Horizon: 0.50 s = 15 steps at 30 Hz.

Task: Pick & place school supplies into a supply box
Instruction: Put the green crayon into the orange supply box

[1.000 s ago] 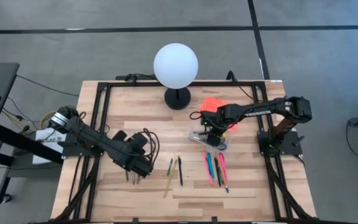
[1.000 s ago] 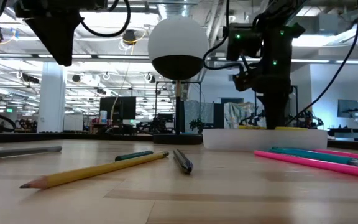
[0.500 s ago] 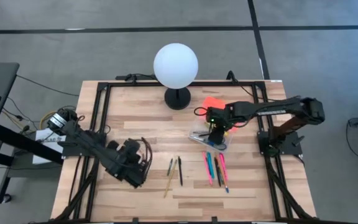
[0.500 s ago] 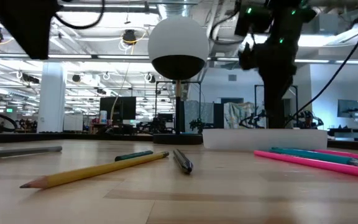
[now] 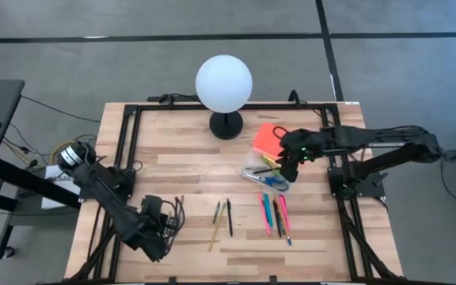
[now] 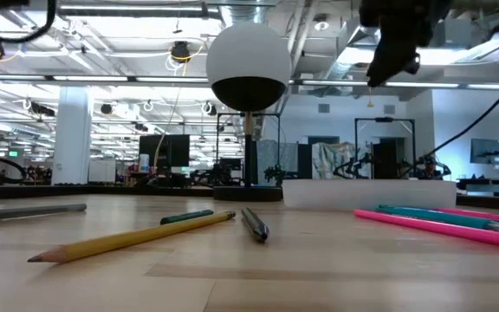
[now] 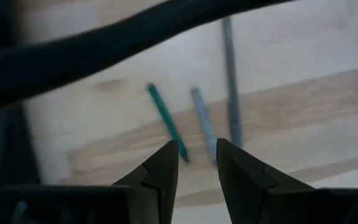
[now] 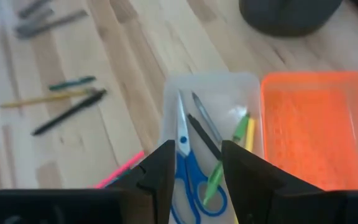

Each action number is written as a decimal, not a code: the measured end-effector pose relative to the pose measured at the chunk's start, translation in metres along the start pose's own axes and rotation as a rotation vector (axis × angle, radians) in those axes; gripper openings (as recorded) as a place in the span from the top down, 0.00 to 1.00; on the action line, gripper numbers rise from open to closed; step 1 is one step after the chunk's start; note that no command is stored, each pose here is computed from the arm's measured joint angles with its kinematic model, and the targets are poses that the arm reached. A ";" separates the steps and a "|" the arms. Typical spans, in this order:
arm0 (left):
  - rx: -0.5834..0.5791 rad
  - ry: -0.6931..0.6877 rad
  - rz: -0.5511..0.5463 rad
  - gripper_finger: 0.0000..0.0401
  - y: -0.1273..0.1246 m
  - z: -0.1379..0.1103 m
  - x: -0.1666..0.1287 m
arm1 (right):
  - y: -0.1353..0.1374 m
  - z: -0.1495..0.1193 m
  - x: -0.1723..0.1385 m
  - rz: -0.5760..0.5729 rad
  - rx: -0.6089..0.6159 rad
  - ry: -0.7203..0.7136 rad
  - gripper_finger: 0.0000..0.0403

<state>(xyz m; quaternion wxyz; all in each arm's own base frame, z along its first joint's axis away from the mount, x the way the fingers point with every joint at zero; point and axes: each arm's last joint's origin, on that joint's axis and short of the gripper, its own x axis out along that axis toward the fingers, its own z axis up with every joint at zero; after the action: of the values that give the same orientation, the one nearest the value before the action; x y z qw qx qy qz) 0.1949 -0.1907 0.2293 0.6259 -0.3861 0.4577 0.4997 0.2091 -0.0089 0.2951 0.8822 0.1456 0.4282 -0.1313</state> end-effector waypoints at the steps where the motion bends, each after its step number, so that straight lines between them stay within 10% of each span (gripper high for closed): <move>1: -0.009 0.006 -0.024 0.75 -0.001 -0.002 0.005 | 0.000 0.000 -0.004 0.009 -0.003 -0.018 0.70; 15: -0.012 0.019 0.072 0.71 0.018 -0.001 0.061 | -0.003 -0.004 -0.027 0.039 0.001 -0.101 0.70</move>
<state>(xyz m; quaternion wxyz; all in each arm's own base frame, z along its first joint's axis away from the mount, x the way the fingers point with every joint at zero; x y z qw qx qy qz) 0.1823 -0.1717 0.1702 0.6008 -0.3777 0.4743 0.5210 0.1890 -0.0076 0.3139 0.9050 0.1476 0.3799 -0.1217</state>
